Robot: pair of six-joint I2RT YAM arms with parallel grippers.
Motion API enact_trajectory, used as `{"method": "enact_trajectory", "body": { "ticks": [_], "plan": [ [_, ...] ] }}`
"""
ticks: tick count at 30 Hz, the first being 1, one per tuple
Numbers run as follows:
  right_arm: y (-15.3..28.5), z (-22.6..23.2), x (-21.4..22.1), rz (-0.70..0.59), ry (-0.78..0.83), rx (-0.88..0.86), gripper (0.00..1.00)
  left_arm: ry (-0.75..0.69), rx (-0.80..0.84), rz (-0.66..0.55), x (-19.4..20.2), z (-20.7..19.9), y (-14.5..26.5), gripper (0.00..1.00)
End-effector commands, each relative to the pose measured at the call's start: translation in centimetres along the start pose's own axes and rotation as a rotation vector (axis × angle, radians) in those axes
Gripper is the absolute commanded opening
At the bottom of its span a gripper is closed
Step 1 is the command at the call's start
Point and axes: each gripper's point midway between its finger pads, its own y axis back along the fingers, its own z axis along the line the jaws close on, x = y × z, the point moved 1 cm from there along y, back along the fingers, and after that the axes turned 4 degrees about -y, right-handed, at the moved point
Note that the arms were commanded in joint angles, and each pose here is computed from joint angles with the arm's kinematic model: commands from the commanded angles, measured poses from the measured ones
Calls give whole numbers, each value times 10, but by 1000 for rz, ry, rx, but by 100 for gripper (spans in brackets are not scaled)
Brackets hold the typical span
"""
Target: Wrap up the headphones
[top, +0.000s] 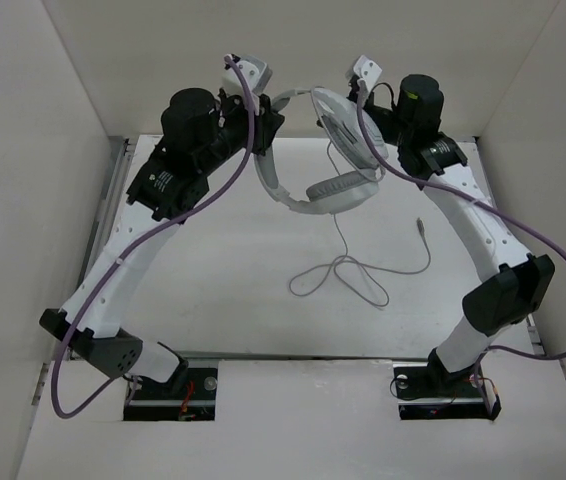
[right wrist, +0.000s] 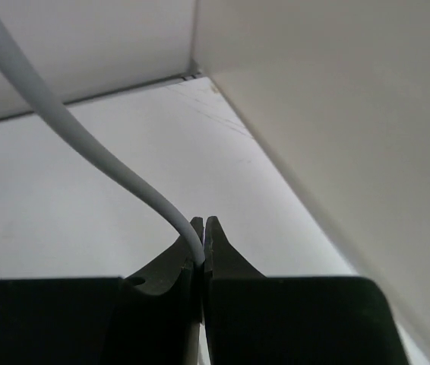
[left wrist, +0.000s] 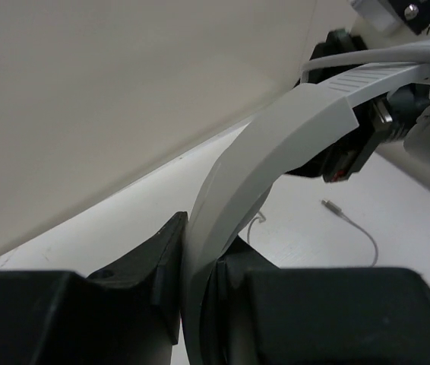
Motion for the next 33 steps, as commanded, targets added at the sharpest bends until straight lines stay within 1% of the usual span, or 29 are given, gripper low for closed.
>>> {"method": "enact_trajectory", "body": {
  "ticks": [1, 3, 6, 7, 8, 9, 13, 16, 19, 26, 33],
  "plan": [
    [-2, 24, -16, -61, -167, -132, 0, 117, 29, -178, -61, -2, 10, 0],
    [0, 36, -21, -74, -240, -197, 0, 155, 31, -182, -64, 1, 7, 0],
    [4, 52, -25, -95, -371, -300, 4, 194, 28, -190, -67, 6, 4, 0],
    [6, 57, -26, -106, -403, -325, 7, 204, 27, -193, -69, 8, 3, 0],
    [8, 62, -27, -117, -441, -353, 12, 207, 29, -196, -70, 8, 2, 0],
    [9, 66, -26, -124, -464, -378, 16, 213, 27, -199, -72, 9, 2, 0],
    [8, 74, -19, -144, -538, -425, 22, 233, 36, -212, -79, 10, 2, 0],
    [2, 77, -8, -152, -581, -442, 29, 246, 39, -223, -84, 12, 2, 0],
    [-7, 89, 1, -150, -620, -481, 35, 246, 34, -232, -88, 15, 3, 0],
    [-22, 123, 29, -135, -673, -547, 39, 273, 14, -254, -95, 28, 9, 0],
    [-40, 152, 49, -108, -711, -597, 40, 291, 5, -274, -102, 33, 15, 0]
  ]
}}
